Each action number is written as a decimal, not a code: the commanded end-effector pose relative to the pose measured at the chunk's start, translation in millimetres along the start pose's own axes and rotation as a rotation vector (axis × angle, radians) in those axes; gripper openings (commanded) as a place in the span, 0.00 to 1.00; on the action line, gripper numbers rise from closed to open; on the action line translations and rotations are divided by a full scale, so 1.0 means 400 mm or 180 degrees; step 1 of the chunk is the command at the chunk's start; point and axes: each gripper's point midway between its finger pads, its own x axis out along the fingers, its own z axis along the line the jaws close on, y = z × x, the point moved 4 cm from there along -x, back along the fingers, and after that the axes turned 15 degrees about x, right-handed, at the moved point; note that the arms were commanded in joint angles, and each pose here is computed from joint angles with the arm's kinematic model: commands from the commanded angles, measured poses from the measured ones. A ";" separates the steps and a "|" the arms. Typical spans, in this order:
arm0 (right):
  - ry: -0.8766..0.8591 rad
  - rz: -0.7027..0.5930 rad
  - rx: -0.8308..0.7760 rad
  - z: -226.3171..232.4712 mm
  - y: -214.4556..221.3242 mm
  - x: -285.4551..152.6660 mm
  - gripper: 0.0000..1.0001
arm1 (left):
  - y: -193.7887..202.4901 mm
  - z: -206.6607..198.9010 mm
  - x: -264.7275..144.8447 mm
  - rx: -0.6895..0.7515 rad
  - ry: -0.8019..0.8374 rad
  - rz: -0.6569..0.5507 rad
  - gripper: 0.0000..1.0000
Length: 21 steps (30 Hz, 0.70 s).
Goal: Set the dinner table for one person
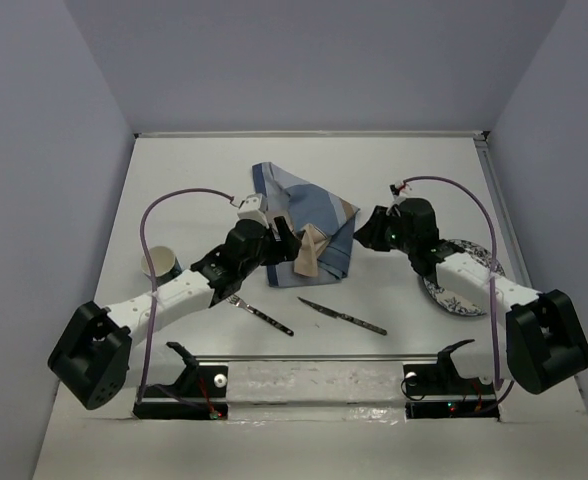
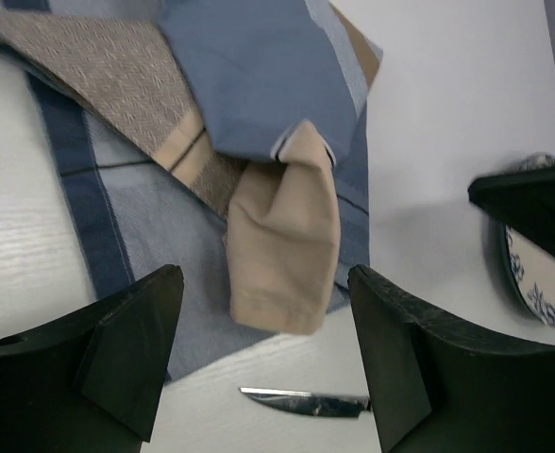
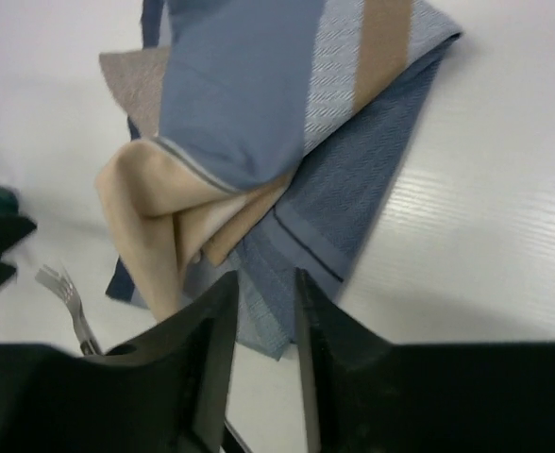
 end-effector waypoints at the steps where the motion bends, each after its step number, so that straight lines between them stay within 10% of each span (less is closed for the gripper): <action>1: -0.0356 0.0178 -0.0346 0.097 0.041 -0.012 0.46 | -0.167 0.012 0.029 -0.0128 -0.0270 -0.0705 0.81; 5: -0.0383 0.0331 -0.0587 0.132 0.093 0.002 0.69 | -0.263 0.042 0.113 -0.0224 -0.0561 -0.0828 0.82; 21: -0.0442 0.0672 -0.1018 0.188 0.204 0.039 0.70 | -0.353 0.361 0.502 -0.0646 -0.1569 -0.0302 0.74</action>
